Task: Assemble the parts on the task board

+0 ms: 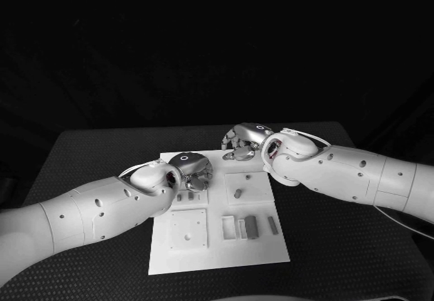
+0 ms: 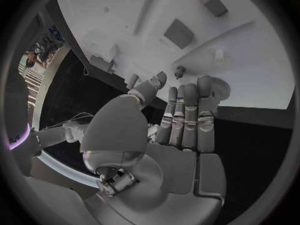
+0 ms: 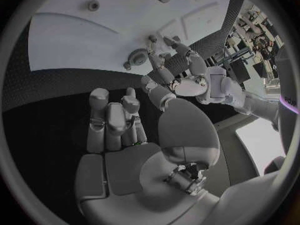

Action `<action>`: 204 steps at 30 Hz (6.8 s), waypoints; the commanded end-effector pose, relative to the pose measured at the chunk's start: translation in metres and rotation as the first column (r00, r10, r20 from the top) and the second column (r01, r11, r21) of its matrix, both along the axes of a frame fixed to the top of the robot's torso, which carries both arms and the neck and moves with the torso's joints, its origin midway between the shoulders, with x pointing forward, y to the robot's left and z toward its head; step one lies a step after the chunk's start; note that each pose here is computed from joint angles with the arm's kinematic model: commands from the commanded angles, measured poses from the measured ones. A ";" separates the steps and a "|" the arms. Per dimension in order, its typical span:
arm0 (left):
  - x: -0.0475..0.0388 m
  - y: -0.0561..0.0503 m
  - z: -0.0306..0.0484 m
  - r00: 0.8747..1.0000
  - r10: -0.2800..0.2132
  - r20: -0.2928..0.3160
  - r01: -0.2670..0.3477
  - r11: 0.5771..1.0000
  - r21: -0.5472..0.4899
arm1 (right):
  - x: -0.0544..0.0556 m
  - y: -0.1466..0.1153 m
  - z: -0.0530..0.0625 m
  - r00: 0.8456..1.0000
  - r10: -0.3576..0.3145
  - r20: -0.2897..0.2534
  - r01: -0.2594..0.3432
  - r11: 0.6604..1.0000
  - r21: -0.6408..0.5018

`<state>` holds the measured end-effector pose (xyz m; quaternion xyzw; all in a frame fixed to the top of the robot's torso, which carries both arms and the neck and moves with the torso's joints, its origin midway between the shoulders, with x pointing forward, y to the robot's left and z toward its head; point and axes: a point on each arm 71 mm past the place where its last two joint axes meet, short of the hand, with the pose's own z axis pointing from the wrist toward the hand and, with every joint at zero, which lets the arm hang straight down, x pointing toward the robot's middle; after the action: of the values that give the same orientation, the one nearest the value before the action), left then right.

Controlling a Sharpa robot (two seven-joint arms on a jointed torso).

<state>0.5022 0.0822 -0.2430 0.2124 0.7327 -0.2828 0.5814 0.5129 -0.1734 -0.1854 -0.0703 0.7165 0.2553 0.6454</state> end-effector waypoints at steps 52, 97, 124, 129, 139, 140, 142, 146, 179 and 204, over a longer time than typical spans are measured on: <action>0.0065 -0.005 -0.0238 0.999 0.008 -0.046 -0.004 0.997 0.081 | 0.000 0.002 0.000 1.000 0.008 -0.005 -0.008 1.000 0.007; 0.0083 0.000 -0.0280 0.999 0.023 -0.030 -0.021 0.996 0.084 | 0.006 -0.009 0.003 0.999 -0.044 -0.024 0.048 0.982 0.181; 0.0068 0.002 -0.0234 1.000 0.007 0.007 -0.008 0.999 0.035 | 0.012 -0.015 -0.002 0.994 -0.037 -0.105 0.064 0.964 0.259; 0.0062 0.002 -0.0226 1.000 0.008 0.012 -0.008 1.000 0.028 | 0.013 -0.016 -0.002 0.994 -0.042 -0.106 0.068 0.963 0.262; 0.0055 0.004 -0.0187 1.000 0.000 0.018 0.000 1.000 0.004 | 0.013 -0.017 -0.002 0.994 -0.046 -0.104 0.072 0.962 0.263; 0.0052 0.004 -0.0181 1.000 -0.001 0.021 0.001 1.000 0.000 | 0.013 -0.017 -0.002 0.994 -0.046 -0.104 0.072 0.962 0.263; 0.0050 0.005 -0.0165 1.000 -0.002 0.028 0.002 1.000 -0.010 | 0.013 -0.017 -0.002 0.994 -0.046 -0.104 0.072 0.962 0.263; 0.0069 0.006 -0.0106 0.999 0.003 0.042 -0.001 1.000 -0.032 | 0.013 -0.017 -0.002 0.994 -0.047 -0.103 0.073 0.962 0.263; 0.0127 0.053 0.0202 0.997 0.080 0.019 -0.078 0.995 -0.057 | 0.015 -0.024 -0.003 0.992 -0.064 -0.109 0.090 0.963 0.254; 0.0113 0.060 0.0031 0.996 0.083 -0.023 -0.083 0.996 0.012 | 0.015 -0.023 -0.003 0.992 -0.064 -0.109 0.091 0.963 0.254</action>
<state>0.5137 0.1436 -0.2394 0.1783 0.7453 -0.2568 0.5890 0.5282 -0.1978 -0.1886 0.0597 0.7090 0.3219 0.6247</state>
